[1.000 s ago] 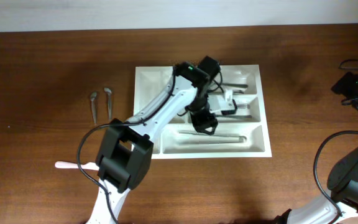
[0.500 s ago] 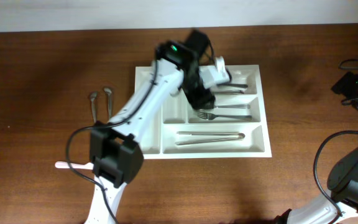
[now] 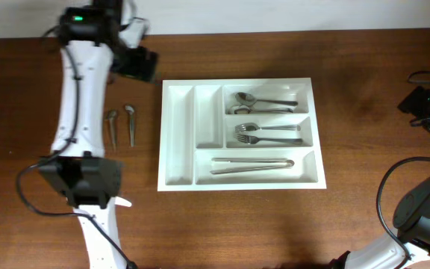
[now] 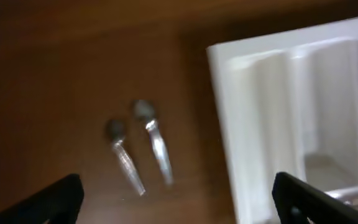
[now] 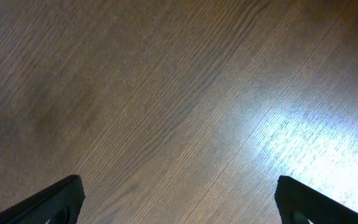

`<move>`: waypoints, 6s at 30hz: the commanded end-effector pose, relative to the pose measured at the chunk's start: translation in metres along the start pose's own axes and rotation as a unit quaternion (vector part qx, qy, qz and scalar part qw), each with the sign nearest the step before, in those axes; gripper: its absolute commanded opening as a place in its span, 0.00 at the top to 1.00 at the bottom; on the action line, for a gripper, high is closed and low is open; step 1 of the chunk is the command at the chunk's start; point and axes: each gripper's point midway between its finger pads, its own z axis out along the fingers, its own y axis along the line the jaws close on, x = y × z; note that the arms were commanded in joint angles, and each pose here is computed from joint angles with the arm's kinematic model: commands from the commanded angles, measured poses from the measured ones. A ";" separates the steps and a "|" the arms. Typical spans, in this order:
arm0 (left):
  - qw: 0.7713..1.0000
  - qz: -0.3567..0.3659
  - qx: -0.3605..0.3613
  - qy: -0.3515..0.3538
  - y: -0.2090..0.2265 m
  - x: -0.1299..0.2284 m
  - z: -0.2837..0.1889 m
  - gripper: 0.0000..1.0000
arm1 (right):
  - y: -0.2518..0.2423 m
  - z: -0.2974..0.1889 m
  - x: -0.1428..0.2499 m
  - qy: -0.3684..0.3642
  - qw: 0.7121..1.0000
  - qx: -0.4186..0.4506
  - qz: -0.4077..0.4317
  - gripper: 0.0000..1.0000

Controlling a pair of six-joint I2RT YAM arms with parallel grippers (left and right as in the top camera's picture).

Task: Pack container
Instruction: 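Raise the left gripper and move it back over the loose spoons, then lower the left gripper onto the left spoon and close on it, then lift the spoon and carry it right over the tray's left compartment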

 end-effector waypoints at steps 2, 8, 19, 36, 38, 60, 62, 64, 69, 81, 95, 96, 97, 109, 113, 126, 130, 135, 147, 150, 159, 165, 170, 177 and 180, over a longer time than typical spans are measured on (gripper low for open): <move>0.996 -0.084 -0.026 0.008 0.051 0.014 -0.008 0.01 | 0.001 -0.003 -0.005 -0.007 1.000 -0.002 0.002 0.02; 0.992 -0.121 0.009 0.019 0.070 0.025 0.001 0.01 | 0.002 -0.003 -0.005 -0.007 1.000 -0.002 0.002 0.01; 0.982 -0.151 -0.004 0.110 0.093 0.050 0.080 0.01 | 0.001 -0.003 -0.005 -0.007 1.000 -0.002 0.002 0.01; 0.971 -0.157 -0.023 0.179 0.107 0.078 0.122 0.00 | 0.002 -0.003 -0.005 -0.007 1.000 -0.002 0.002 0.01; 0.969 -0.160 -0.028 0.187 0.112 0.083 0.125 0.01 | 0.001 -0.003 -0.005 -0.007 1.000 -0.002 0.002 0.01; 0.953 -0.165 -0.015 0.252 0.111 0.112 0.165 0.00 | 0.002 -0.003 -0.005 -0.007 1.000 -0.002 0.002 0.01; 0.954 -0.164 -0.017 0.252 0.112 0.112 0.166 0.00 | 0.002 -0.003 -0.005 -0.007 1.000 -0.002 0.002 0.01; 0.954 -0.162 -0.023 0.251 0.113 0.112 0.167 0.00 | 0.002 -0.003 -0.005 -0.007 1.000 -0.002 0.002 0.01; 0.955 -0.146 -0.039 0.257 0.109 0.111 0.170 0.00 | 0.001 -0.003 -0.005 -0.007 1.000 -0.002 0.002 0.01; 0.956 -0.135 -0.049 0.254 0.100 0.107 0.177 0.00 | 0.001 -0.003 -0.005 -0.007 1.000 -0.002 0.002 0.01; 0.948 -0.146 -0.044 0.279 0.095 0.124 0.193 0.01 | 0.002 -0.003 -0.005 -0.007 1.000 -0.002 0.002 0.01; 0.948 -0.147 -0.042 0.278 0.095 0.124 0.193 0.00 | 0.002 -0.003 -0.005 -0.007 1.000 -0.002 0.002 0.01; 0.949 -0.146 -0.043 0.277 0.095 0.124 0.193 0.00 | 0.001 -0.003 -0.005 -0.007 1.000 -0.002 0.002 0.01; 0.952 -0.156 -0.024 0.261 0.093 0.117 0.197 0.01 | 0.002 -0.003 -0.005 -0.007 1.000 -0.002 0.002 0.01; 0.952 -0.156 -0.023 0.261 0.093 0.118 0.198 0.00 | 0.002 -0.003 -0.005 -0.007 1.000 -0.002 0.002 0.01; 0.948 -0.161 -0.023 0.274 0.098 0.129 0.202 0.00 | 0.002 -0.003 -0.005 -0.007 1.000 -0.002 0.002 0.01; 0.947 -0.160 -0.030 0.276 0.101 0.130 0.201 0.07 | 0.002 -0.003 -0.005 -0.007 1.000 -0.002 0.002 0.02; 0.947 -0.160 -0.030 0.276 0.101 0.130 0.201 0.20 | 0.001 -0.003 -0.005 -0.007 1.000 -0.002 0.002 0.01; 0.947 -0.160 -0.030 0.276 0.100 0.130 0.201 0.65 | 0.002 -0.003 -0.005 -0.007 1.000 -0.002 0.002 0.01; 0.947 -0.160 -0.030 0.276 0.100 0.130 0.201 0.72 | 0.001 -0.003 -0.005 -0.007 1.000 -0.002 0.002 0.01; 0.946 -0.160 -0.029 0.280 0.100 0.131 0.200 0.83 | 0.001 -0.003 -0.005 -0.007 1.000 -0.002 0.002 0.01; 0.945 -0.160 -0.028 0.283 0.099 0.133 0.199 0.89 | 0.002 -0.003 -0.005 -0.007 1.000 -0.002 0.002 0.01; 0.943 -0.160 -0.026 0.290 0.098 0.135 0.196 0.89 | 0.001 -0.003 -0.005 -0.007 1.000 -0.002 0.002 0.01; 0.949 -0.166 -0.010 0.268 0.094 0.121 0.190 0.94 | 0.001 -0.003 -0.005 -0.007 1.000 -0.002 0.002 0.01; 0.955 -0.168 -0.004 0.245 0.094 0.107 0.182 0.95 | 0.002 -0.003 -0.005 -0.007 1.000 -0.002 0.002 0.01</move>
